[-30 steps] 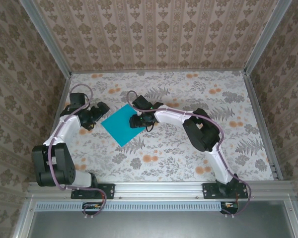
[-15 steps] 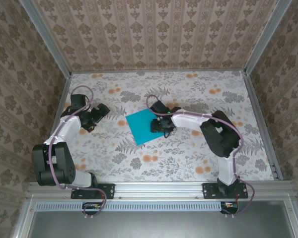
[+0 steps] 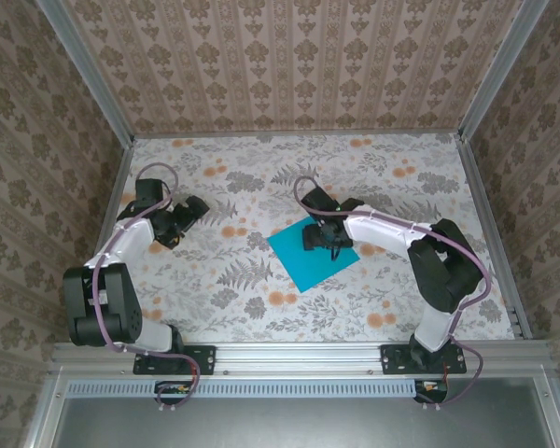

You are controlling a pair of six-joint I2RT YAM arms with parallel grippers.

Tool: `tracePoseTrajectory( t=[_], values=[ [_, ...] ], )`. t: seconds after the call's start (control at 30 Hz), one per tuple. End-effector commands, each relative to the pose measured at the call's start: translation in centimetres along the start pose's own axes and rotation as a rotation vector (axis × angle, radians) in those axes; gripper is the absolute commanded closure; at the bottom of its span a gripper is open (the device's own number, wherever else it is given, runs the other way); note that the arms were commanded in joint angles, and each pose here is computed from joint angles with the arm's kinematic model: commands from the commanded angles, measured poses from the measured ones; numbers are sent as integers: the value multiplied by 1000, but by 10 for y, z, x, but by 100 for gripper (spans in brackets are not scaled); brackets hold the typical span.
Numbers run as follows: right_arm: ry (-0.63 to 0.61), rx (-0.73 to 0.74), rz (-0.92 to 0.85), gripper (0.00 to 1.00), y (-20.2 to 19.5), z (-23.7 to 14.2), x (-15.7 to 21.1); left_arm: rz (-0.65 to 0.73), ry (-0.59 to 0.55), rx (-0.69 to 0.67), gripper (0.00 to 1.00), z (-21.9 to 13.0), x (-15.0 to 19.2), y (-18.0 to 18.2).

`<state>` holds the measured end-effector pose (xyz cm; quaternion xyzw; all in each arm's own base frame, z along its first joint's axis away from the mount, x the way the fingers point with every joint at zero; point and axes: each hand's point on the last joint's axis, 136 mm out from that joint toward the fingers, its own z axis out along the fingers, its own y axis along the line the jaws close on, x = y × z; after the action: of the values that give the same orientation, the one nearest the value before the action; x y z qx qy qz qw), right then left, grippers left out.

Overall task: Fold a paper plane with a square sheet of paper (pick it up from the middle)
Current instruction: Fold the square sheet of paper in half at the center of the table.

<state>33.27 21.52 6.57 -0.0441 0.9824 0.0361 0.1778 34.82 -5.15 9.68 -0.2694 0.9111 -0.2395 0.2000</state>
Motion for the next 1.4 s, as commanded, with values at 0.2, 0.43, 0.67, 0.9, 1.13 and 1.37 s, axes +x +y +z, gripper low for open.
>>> tracePoseTrajectory(
  t=[0.2, 0.43, 0.67, 0.9, 1.13, 1.37],
  values=[
    [163, -14, -311, 0, 10, 21, 5, 26, 33, 19, 0, 3, 7, -6],
    [235, -33, -380, 4, 15, 31, 17, 34, 43, 19, 0, 6, 10, -8],
    [281, -13, -405, 7, 16, 40, 26, 37, 48, 19, 0, 8, 10, -10],
    [318, 5, -407, 10, 14, 51, 32, 38, 56, 18, 0, 10, 12, -10],
    [375, 55, -404, 11, 2, 64, 46, 59, 47, 34, 0, 8, 12, -15],
    [389, 51, -391, 13, 0, 69, 52, 63, 43, 34, 0, 6, 13, -15]
  ],
)
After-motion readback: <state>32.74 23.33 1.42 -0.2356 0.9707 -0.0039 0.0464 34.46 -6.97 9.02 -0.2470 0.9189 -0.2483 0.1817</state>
